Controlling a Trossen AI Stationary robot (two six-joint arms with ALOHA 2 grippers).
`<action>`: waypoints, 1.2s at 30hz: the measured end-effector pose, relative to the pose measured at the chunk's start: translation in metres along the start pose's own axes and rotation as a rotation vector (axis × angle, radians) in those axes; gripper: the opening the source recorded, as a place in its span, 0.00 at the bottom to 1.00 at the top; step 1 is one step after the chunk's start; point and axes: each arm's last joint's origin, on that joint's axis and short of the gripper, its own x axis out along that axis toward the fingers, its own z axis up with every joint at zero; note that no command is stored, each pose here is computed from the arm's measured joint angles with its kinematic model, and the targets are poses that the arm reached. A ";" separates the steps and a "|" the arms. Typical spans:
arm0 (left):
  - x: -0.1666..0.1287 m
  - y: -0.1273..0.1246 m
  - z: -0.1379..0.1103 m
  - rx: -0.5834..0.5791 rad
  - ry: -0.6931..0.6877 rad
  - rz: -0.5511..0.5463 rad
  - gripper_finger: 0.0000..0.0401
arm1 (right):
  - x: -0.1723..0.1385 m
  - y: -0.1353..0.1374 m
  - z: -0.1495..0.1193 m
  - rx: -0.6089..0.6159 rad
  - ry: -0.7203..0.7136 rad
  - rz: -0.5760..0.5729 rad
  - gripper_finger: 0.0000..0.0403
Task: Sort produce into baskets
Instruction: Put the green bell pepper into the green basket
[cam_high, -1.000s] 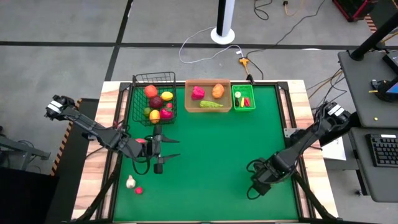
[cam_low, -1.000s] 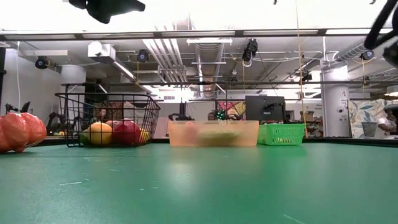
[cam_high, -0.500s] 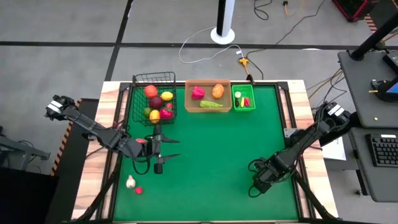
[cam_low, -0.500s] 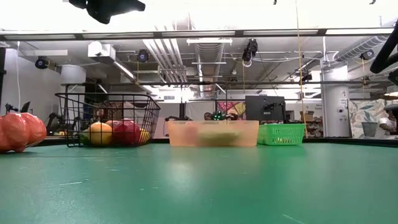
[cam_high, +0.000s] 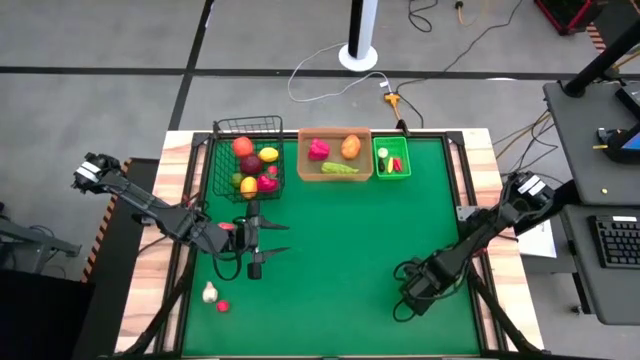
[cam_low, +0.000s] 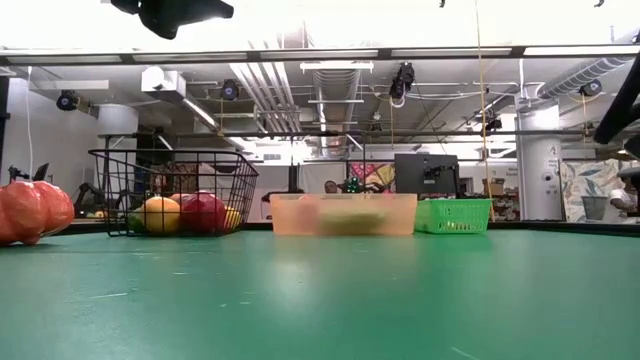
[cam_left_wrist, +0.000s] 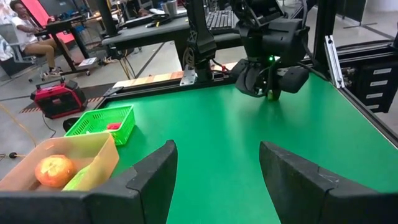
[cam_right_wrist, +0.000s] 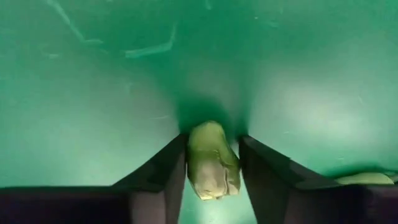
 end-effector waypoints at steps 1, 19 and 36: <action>0.000 0.000 0.000 0.000 0.000 0.000 0.52 | -0.001 0.001 0.000 -0.003 -0.002 0.005 0.30; 0.000 0.000 0.000 -0.038 -0.002 0.000 0.52 | -0.067 0.020 0.053 -0.156 -0.537 0.088 0.20; -0.003 0.000 -0.005 -0.175 0.069 -0.040 0.52 | -0.204 -0.074 0.191 -0.002 -0.937 -0.307 0.19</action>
